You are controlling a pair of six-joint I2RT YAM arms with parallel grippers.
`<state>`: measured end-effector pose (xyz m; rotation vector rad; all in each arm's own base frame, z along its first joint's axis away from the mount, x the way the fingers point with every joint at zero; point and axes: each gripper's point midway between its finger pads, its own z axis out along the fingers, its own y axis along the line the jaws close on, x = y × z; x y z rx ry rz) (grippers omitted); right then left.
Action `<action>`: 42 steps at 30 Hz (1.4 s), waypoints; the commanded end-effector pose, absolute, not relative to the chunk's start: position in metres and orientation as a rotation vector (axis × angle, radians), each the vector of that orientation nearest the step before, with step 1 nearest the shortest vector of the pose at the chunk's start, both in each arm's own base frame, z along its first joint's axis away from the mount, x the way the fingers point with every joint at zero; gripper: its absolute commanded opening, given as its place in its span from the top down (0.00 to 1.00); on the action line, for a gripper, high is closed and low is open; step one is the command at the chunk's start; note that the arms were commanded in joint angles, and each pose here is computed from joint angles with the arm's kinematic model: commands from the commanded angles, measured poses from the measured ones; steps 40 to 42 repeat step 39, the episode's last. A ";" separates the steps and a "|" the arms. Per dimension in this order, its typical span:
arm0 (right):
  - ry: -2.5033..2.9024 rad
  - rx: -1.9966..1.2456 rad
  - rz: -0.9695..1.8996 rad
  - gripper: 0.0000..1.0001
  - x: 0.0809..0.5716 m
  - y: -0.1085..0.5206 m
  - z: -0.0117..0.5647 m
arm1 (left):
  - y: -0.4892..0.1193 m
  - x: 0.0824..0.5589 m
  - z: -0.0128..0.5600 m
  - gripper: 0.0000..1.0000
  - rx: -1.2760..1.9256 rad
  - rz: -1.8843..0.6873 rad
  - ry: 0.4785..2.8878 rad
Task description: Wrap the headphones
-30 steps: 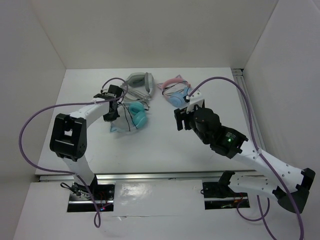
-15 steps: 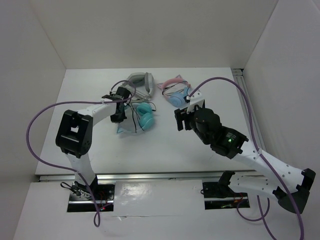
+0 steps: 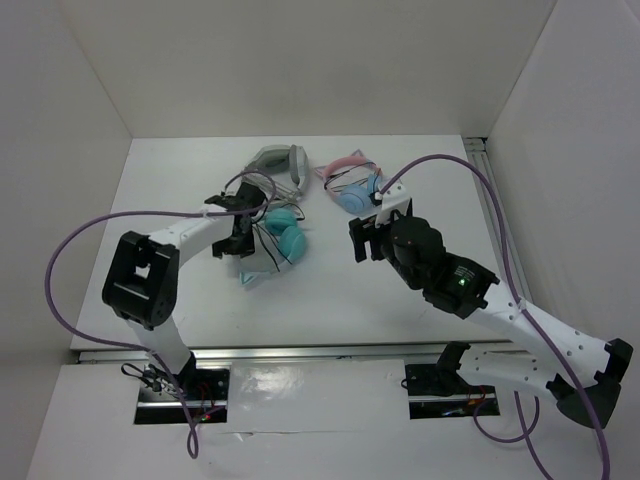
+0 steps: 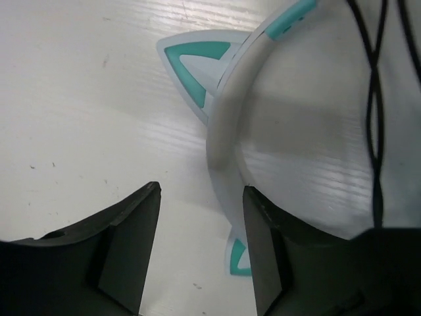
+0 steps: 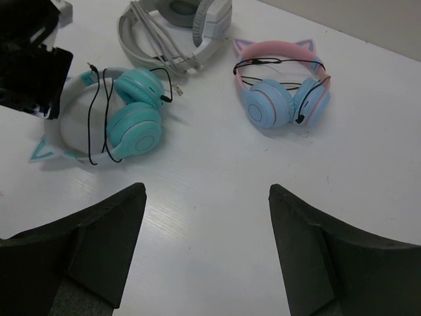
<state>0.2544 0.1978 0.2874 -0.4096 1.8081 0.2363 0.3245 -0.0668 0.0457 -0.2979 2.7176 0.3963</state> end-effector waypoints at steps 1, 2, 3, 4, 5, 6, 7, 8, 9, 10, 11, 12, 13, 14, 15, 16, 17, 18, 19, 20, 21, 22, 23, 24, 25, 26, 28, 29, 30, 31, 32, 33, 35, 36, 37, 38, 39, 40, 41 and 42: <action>1.776 -0.404 0.273 0.17 0.250 0.199 0.302 | -0.066 0.329 0.078 0.34 -0.338 0.357 2.625; 1.774 -0.412 0.280 0.13 0.248 0.201 0.302 | -0.067 0.329 0.082 0.19 -0.327 0.339 2.622; 1.777 -0.411 0.294 0.09 0.247 0.203 0.304 | -0.070 0.328 0.082 0.03 -0.315 0.336 2.622; 1.785 -0.417 0.289 0.02 0.248 0.204 0.301 | -0.071 0.332 0.091 0.00 -0.310 0.318 2.599; 1.781 -0.401 0.302 0.00 0.248 0.205 0.305 | -0.075 0.334 0.101 0.00 -0.302 0.278 2.582; 1.784 -0.401 0.318 0.00 0.247 0.206 0.307 | -0.077 0.333 0.107 0.00 -0.302 0.251 2.573; 1.787 -0.393 0.324 0.00 0.246 0.206 0.309 | -0.085 0.333 0.116 0.00 -0.279 0.200 2.562; 1.788 -0.369 0.361 0.00 0.245 0.209 0.313 | -0.086 0.335 0.135 0.00 -0.276 0.147 2.508; 1.814 -0.362 0.361 0.00 0.242 0.207 0.310 | -0.089 0.333 0.146 0.00 -0.253 0.127 2.481; 1.810 -0.325 0.377 0.00 0.241 0.204 0.322 | -0.094 0.332 0.161 0.00 -0.229 0.086 2.448; 1.825 -0.306 0.389 0.00 0.239 0.203 0.324 | -0.099 0.324 0.171 0.00 -0.193 0.058 2.436; 1.861 -0.268 0.385 0.00 0.236 0.197 0.321 | -0.099 0.316 0.198 0.00 -0.194 0.010 2.373; 1.852 -0.243 0.408 0.00 0.232 0.193 0.333 | -0.098 0.308 0.209 0.00 -0.187 -0.008 2.354; 1.866 -0.213 0.427 0.00 0.229 0.192 0.337 | -0.095 0.301 0.221 0.00 -0.193 -0.027 2.324; 1.895 -0.206 0.404 0.00 0.224 0.183 0.334 | -0.089 0.292 0.228 0.00 -0.187 -0.021 2.305; 1.880 -0.174 0.435 0.00 0.219 0.177 0.350 | -0.078 0.277 0.249 0.00 -0.195 -0.045 2.249; 1.892 -0.163 0.439 0.00 0.217 0.175 0.351 | -0.075 0.271 0.261 0.00 -0.203 -0.071 2.206; 1.892 -0.154 0.446 0.00 0.212 0.169 0.356 | -0.066 0.261 0.272 0.00 -0.209 -0.071 2.185; 1.901 -0.170 0.459 0.00 0.204 0.164 0.360 | -0.065 0.251 0.283 0.00 -0.208 -0.104 2.156; 1.915 -0.190 0.485 0.00 0.198 0.166 0.357 | -0.058 0.235 0.298 0.00 -0.217 -0.137 2.097; 1.920 -0.196 0.511 0.00 0.193 0.165 0.359 | -0.055 0.225 0.308 0.00 -0.215 -0.165 2.073; 1.928 -0.232 0.559 0.00 0.182 0.165 0.359 | -0.053 0.213 0.312 0.00 -0.205 -0.189 2.068; 1.932 -0.238 0.585 0.00 0.177 0.165 0.356 | -0.052 0.203 0.316 0.00 -0.200 -0.213 2.051; 1.937 -0.243 0.610 0.00 0.171 0.164 0.355 | -0.047 0.188 0.324 0.00 -0.198 -0.247 2.011; 1.914 -0.243 0.670 0.00 0.161 0.160 0.360 | -0.043 0.180 0.329 0.00 -0.201 -0.257 1.991; 1.920 -0.235 0.675 0.00 0.157 0.155 0.357 | -0.039 0.170 0.325 0.00 -0.208 -0.257 2.003; 1.902 -0.197 0.697 0.00 0.148 0.141 0.361 | -0.029 0.152 0.327 0.00 -0.229 -0.264 1.970; 1.900 -0.189 0.688 0.00 0.146 0.136 0.361 | -0.025 0.146 0.324 0.00 -0.234 -0.252 1.973; 1.906 -0.172 0.686 0.00 0.145 0.132 0.359 | -0.022 0.141 0.327 0.00 -0.236 -0.259 1.959; 1.904 -0.156 0.672 0.00 0.145 0.126 0.359 | -0.021 0.137 0.326 0.00 -0.247 -0.267 1.956; 1.912 -0.159 0.666 0.00 0.143 0.123 0.358 | -0.019 0.133 0.329 0.00 -0.248 -0.272 1.946; 1.912 -0.150 0.660 0.00 0.144 0.122 0.358 | -0.018 0.130 0.324 0.00 -0.246 -0.262 1.966; 1.913 -0.146 0.661 0.00 0.142 0.119 0.357 | -0.017 0.128 0.325 0.00 -0.246 -0.262 1.966; 1.913 -0.146 0.661 0.00 0.142 0.119 0.357 | -0.016 0.126 0.326 0.00 -0.247 -0.267 1.957; 1.905 -0.132 0.658 0.00 0.143 0.117 0.361 | -0.016 0.126 0.326 0.00 -0.247 -0.267 1.956; 1.903 -0.141 0.652 0.00 0.143 0.117 0.361 | -0.016 0.126 0.326 0.00 -0.247 -0.267 1.956; 1.903 -0.141 0.652 0.00 0.143 0.117 0.361 | -0.019 0.128 0.325 0.00 -0.238 -0.273 1.971; 1.903 -0.141 0.652 0.00 0.143 0.117 0.361 | -0.019 0.128 0.325 0.00 -0.238 -0.273 1.971; 1.903 -0.141 0.652 0.00 0.143 0.117 0.361 | -0.019 0.128 0.325 0.00 -0.238 -0.273 1.971; 1.903 -0.141 0.652 0.00 0.143 0.117 0.361 | -0.019 0.128 0.325 0.00 -0.238 -0.273 1.971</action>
